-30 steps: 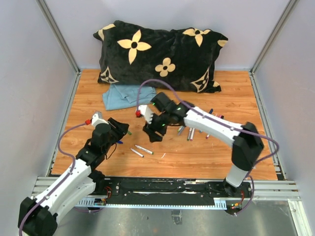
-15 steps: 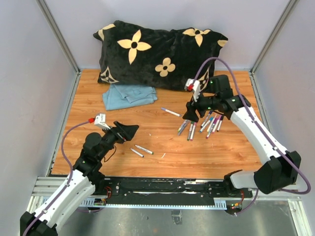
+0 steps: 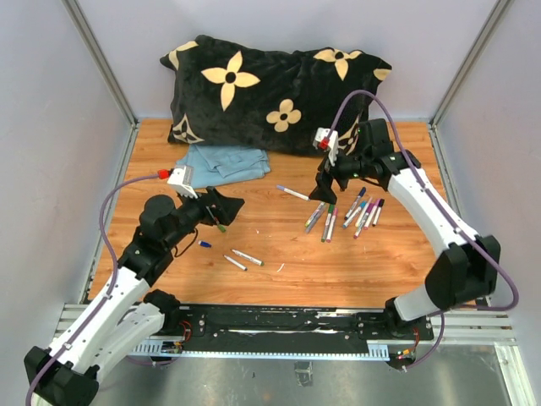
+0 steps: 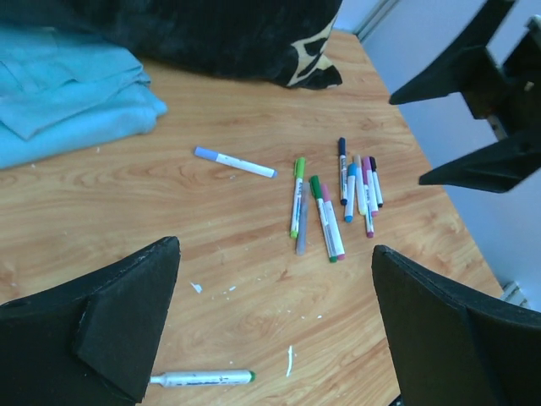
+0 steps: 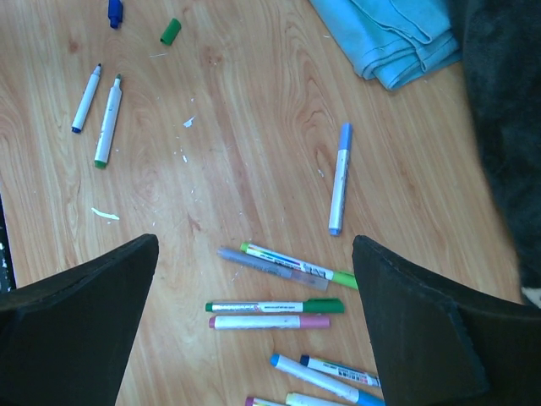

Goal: Open the pen caps
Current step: Pick up the pen from the center of the board.

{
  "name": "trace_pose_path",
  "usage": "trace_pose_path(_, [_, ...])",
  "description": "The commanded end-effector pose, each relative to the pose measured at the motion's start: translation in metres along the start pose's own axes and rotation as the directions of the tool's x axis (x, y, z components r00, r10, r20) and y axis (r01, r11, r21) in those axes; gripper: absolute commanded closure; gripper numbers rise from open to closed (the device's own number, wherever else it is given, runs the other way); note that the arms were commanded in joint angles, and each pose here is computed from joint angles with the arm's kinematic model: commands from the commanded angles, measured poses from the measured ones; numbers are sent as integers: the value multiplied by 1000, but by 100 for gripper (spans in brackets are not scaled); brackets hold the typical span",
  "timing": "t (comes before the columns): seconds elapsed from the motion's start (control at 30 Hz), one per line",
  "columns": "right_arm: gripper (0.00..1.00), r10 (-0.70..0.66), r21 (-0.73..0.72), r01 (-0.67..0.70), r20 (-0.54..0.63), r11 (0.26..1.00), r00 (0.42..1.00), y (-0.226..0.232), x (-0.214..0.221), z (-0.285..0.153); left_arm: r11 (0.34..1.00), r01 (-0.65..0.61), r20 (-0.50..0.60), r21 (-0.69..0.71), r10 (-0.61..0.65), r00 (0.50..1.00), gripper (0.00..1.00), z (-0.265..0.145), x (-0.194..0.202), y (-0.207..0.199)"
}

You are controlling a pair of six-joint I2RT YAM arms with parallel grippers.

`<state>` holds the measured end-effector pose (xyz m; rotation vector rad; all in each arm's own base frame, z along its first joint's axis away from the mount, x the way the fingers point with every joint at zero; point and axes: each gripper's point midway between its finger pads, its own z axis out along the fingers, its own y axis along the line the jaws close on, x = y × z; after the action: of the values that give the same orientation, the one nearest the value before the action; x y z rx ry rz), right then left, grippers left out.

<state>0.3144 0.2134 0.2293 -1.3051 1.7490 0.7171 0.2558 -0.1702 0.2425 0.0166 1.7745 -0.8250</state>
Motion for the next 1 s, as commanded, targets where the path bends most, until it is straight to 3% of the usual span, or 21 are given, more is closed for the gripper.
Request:
trace_pose_path(0.0, [1,2,-73,-2,-12,997,1000,-7,-2,13,994,-107,-60,-9,106,993,1,-7,-2,0])
trace_pose_path(0.23, [1,27,-20,-33,-246,999,969,-48,36,49,954,-280,-78,-105,273,959,1,-25,-24,13])
trace_pose_path(0.43, [1,17,-12,-25,-426,1000,905,-68,74,97,942,-297,-5,-157,300,954,1,-40,-23,27])
trace_pose_path(0.67, [1,20,2,-22,-512,1000,859,-96,107,125,931,-305,13,-199,314,949,1,-43,-28,34])
trace_pose_path(0.97, [13,53,-24,-78,-544,997,838,-88,125,142,930,-304,-1,-209,310,951,1,-40,-27,40])
